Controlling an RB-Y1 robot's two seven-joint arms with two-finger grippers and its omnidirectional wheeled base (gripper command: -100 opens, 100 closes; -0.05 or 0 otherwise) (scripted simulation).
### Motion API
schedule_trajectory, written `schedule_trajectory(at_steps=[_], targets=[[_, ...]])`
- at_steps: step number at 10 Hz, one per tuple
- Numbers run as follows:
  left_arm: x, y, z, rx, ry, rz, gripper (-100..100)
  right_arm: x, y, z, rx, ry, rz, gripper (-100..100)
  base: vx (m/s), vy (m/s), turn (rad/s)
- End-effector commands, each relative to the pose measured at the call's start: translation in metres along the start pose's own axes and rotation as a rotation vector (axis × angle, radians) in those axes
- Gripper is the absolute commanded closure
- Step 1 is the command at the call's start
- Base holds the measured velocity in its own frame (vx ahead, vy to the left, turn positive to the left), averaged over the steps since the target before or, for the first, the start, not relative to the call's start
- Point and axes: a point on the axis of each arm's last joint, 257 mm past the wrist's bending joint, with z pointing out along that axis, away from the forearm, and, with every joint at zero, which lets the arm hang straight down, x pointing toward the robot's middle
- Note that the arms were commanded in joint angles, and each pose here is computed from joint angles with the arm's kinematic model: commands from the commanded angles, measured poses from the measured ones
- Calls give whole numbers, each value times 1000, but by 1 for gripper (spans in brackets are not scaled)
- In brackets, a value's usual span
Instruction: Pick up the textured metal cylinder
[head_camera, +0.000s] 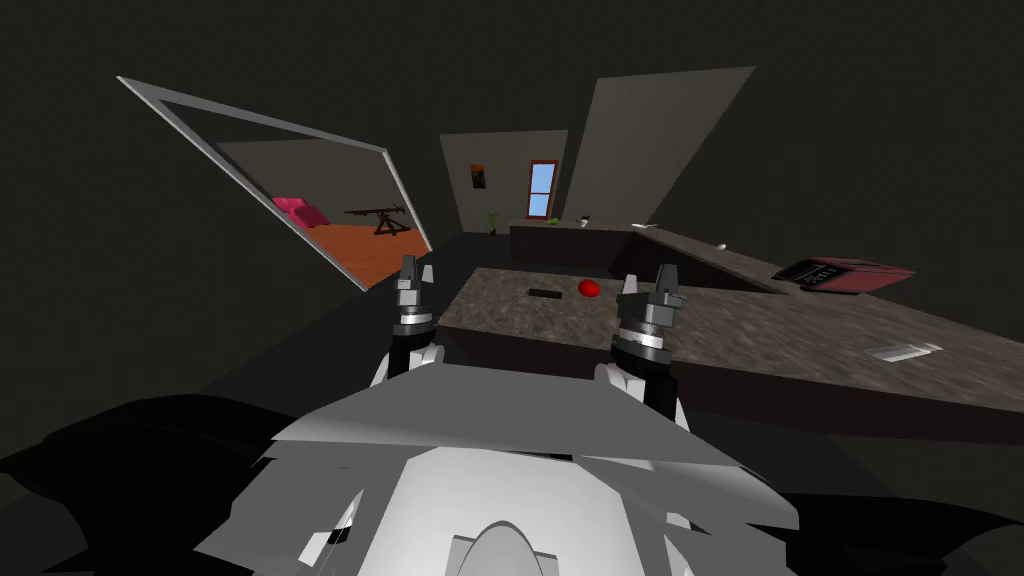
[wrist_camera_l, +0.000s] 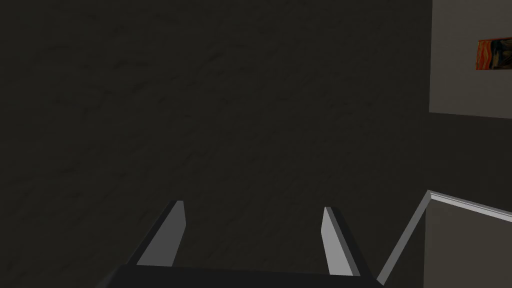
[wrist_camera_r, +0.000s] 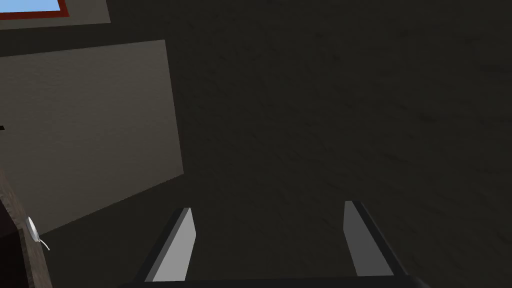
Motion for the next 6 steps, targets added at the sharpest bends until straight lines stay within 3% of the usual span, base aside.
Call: schedule_trajectory(at_steps=[1, 5, 6], targets=[[0, 0, 0, 0, 0, 0, 0, 1, -7, -3, 20, 33, -34, -100, -8, 13, 97], [0, 0, 0, 0, 0, 0, 0, -6, -44, -20, 128, 153, -203, -100, -21, 43, 217], [0, 0, 0, 0, 0, 0, 0, -4, -44, -20, 127, 166, -207, -100, -18, 40, 71]])
